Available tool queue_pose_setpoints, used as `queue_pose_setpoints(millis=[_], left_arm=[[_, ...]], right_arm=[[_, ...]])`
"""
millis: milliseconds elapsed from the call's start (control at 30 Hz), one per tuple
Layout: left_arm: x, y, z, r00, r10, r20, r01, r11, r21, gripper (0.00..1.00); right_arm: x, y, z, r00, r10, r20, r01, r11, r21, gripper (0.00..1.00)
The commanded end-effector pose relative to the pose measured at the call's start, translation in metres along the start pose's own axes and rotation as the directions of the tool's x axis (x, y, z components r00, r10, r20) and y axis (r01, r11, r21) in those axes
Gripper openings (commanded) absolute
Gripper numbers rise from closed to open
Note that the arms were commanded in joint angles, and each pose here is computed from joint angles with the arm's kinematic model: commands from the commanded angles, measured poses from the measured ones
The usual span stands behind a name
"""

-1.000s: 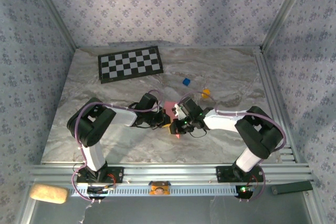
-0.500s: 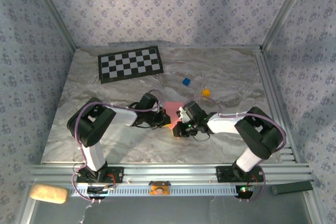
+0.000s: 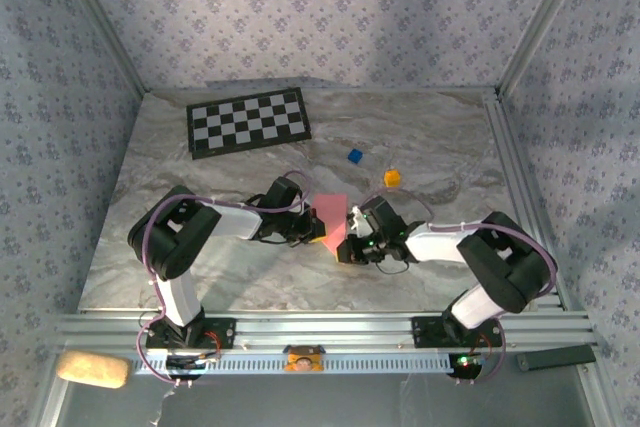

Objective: Fold a paper plane with a square sheet of paper (pick it up from the middle)
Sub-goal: Third fold the triangle at the center of the table.

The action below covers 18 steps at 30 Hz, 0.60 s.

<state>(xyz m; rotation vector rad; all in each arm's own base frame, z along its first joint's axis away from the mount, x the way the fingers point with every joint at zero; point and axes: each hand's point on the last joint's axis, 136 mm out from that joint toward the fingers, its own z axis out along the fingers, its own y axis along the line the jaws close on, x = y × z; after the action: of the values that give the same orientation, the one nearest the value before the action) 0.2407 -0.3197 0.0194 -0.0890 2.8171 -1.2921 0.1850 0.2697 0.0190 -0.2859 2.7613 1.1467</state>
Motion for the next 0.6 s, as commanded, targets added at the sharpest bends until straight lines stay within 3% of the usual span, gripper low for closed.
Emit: queue_pose_setpoints(millis=[0,267,467,567], left_arm=[[0.005,0.029,0.005,0.999,-0.040,-0.008,0.039,0.994,-0.104,0.00],[0.006,0.028,0.005,0.999,-0.039,-0.011,0.038,0.994,-0.099,0.00],[0.007,0.026,0.005,0.999,-0.038,-0.012,0.037,0.995,-0.089,0.00],[0.005,0.024,0.005,0.999,-0.041,-0.006,0.041,0.996,-0.084,0.00]], right_arm=[[0.032,-0.023,-0.005,0.995,0.062,-0.082,-0.056,0.996,0.067,0.08],[0.037,-0.025,-0.022,0.994,0.021,-0.106,-0.010,0.994,0.106,0.06],[-0.004,0.026,-0.041,1.000,-0.029,0.004,0.030,0.999,-0.026,0.07],[-0.023,0.031,-0.039,0.999,0.007,0.039,-0.007,1.000,-0.014,0.07]])
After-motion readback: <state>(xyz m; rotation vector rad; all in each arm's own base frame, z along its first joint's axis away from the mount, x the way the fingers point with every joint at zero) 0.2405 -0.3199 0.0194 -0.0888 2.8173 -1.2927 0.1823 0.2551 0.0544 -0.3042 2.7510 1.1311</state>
